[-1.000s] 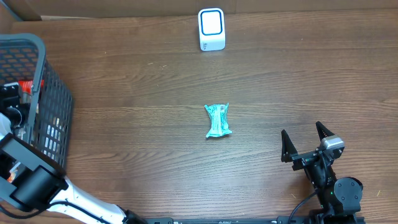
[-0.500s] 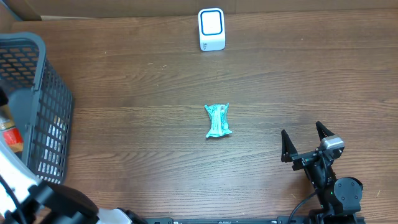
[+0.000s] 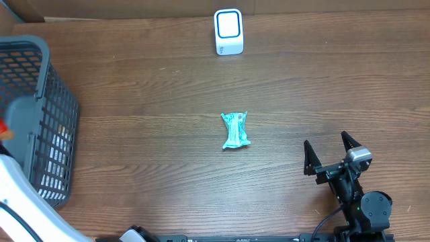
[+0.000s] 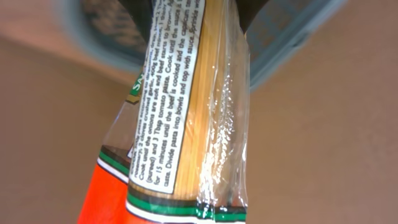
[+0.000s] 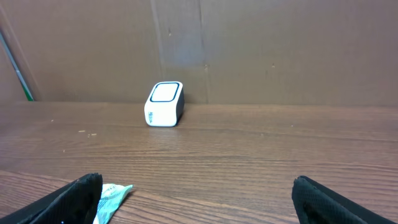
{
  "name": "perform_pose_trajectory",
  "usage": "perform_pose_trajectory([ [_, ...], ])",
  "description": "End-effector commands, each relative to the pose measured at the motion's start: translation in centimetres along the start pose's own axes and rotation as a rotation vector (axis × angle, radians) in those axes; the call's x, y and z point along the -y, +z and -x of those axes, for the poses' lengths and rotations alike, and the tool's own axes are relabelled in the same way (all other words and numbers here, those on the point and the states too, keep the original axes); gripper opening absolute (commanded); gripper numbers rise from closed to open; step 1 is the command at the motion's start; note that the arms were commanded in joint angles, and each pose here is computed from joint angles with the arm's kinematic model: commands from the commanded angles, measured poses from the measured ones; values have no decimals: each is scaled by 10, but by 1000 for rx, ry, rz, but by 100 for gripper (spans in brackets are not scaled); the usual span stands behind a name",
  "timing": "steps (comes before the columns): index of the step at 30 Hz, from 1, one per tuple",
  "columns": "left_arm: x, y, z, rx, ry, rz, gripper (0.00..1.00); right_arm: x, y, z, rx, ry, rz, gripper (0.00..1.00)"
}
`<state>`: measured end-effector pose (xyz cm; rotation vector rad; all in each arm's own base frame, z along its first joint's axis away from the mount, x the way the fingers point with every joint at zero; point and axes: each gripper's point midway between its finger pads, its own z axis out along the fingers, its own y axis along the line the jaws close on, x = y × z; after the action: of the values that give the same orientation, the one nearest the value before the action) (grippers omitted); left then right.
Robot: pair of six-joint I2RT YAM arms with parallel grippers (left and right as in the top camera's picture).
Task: Scan the item barcode
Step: 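Lift the pasta package out and place it left of the green pack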
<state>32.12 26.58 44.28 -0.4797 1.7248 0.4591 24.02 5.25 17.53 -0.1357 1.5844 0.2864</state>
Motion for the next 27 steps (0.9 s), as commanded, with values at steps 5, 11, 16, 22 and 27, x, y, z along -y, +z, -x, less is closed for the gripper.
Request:
perform_pose_trajectory([
  [5, 121, -55, -1, -125, -356, -347, 4, 0, 0, -2, 5, -1, -1, 100],
  [11, 232, -90, -85, -497, -264, -583, 4, 0, 0, -2, 5, -1, -1, 100],
  [16, 291, -107, -169, -746, -73, -596, 4, 0, 0, -2, 5, -1, -1, 100],
  [22, 349, -108, -275, -993, 1, -530, 4, 0, 0, -2, 5, -1, -1, 100],
  [27, 384, -106, -346, -1130, 33, -495, 4, 0, 0, -2, 5, -1, -1, 100],
])
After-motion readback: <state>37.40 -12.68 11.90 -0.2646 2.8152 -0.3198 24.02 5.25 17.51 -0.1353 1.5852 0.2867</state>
